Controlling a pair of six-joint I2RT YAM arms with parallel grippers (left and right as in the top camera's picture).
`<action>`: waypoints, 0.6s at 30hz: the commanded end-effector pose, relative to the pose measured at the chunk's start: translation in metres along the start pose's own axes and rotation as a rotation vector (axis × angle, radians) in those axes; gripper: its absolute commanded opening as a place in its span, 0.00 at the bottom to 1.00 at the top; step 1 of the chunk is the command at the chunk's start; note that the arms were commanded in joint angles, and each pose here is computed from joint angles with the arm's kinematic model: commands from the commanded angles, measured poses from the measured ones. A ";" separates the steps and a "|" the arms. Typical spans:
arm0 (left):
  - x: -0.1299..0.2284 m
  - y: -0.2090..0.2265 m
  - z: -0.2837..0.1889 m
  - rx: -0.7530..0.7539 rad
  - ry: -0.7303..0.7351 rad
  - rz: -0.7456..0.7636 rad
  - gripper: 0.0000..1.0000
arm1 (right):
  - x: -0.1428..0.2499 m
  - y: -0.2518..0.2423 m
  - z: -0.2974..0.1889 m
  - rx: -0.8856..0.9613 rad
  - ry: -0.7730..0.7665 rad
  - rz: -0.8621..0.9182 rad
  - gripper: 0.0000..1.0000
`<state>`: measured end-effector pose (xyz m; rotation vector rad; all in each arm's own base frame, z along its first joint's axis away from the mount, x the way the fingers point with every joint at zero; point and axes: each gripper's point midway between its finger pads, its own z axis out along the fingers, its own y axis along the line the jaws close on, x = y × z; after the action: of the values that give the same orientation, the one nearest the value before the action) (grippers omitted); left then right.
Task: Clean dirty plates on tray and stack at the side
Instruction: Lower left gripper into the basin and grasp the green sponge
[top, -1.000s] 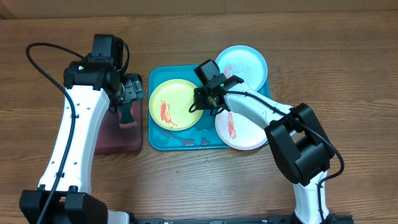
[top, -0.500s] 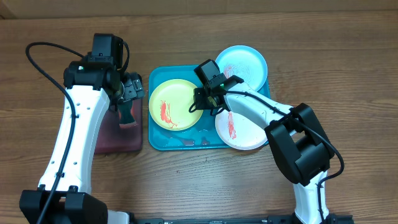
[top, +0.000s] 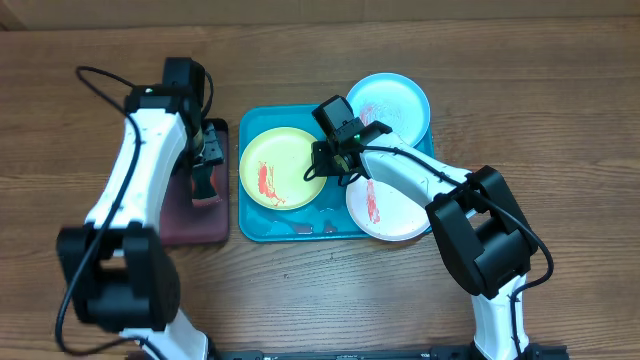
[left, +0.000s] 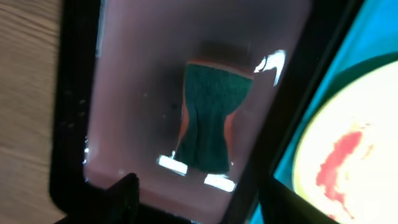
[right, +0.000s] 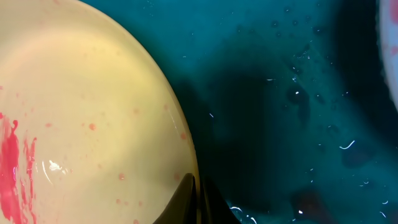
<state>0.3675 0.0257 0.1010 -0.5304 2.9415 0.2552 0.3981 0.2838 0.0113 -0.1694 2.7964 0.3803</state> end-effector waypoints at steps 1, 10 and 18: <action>0.004 -0.008 0.021 0.038 0.061 0.038 0.59 | 0.001 0.000 0.004 0.012 0.005 -0.007 0.04; 0.007 -0.003 0.049 0.040 0.131 0.041 0.42 | 0.002 -0.003 0.004 0.029 0.010 -0.006 0.04; 0.006 0.001 0.051 0.084 0.148 0.074 0.37 | 0.002 -0.004 0.004 0.030 0.008 -0.006 0.04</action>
<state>0.3681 0.0398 0.0549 -0.5284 3.0709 0.1552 0.3976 0.2831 0.0113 -0.1687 2.8000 0.3746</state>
